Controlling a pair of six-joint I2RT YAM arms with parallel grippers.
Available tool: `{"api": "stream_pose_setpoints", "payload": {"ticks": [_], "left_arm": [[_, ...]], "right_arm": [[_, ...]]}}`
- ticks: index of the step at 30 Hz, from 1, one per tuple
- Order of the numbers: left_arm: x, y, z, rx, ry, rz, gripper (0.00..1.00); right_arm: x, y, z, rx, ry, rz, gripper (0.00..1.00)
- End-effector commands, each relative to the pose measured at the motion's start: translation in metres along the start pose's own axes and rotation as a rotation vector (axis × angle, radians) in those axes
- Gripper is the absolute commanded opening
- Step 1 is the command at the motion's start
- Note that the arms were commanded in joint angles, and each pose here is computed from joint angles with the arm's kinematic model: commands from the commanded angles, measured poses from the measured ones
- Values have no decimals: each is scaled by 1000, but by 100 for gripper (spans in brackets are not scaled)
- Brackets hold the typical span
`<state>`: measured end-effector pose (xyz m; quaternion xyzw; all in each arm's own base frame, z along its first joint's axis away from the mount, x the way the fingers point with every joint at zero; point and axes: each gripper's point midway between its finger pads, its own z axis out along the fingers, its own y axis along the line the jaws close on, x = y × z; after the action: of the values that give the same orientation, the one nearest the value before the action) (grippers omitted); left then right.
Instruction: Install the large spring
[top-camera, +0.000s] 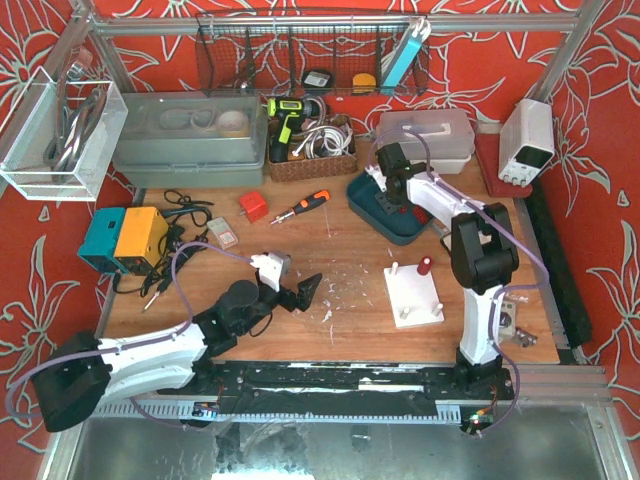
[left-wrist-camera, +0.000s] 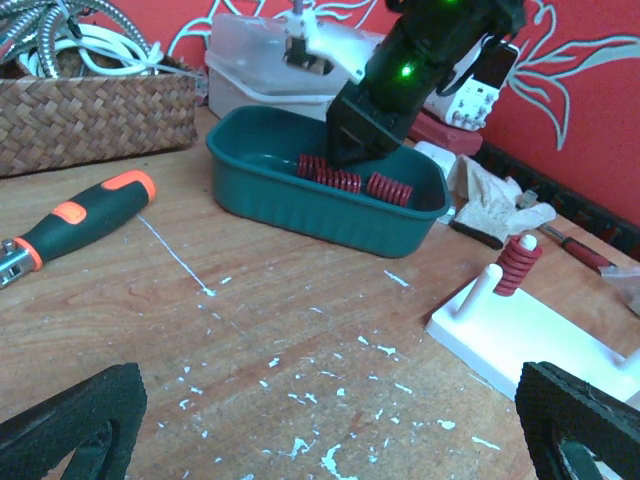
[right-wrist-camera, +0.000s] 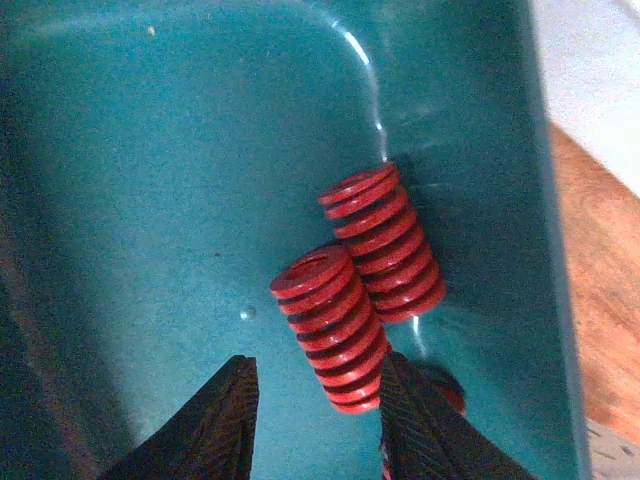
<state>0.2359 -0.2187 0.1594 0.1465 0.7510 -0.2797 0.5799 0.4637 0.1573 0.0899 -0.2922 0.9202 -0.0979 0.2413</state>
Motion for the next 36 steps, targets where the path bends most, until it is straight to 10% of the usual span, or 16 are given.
{"api": "stream_pose_setpoints", "payload": {"ticks": [1, 36], "left_arm": [[-5, 1, -5, 2, -41, -12, 100], [-9, 2, -7, -5, -52, -8, 100]], "right_arm": [[7, 2, 9, -29, 70, -89, 38], [29, 6, 71, -93, 268, -69, 38]]}}
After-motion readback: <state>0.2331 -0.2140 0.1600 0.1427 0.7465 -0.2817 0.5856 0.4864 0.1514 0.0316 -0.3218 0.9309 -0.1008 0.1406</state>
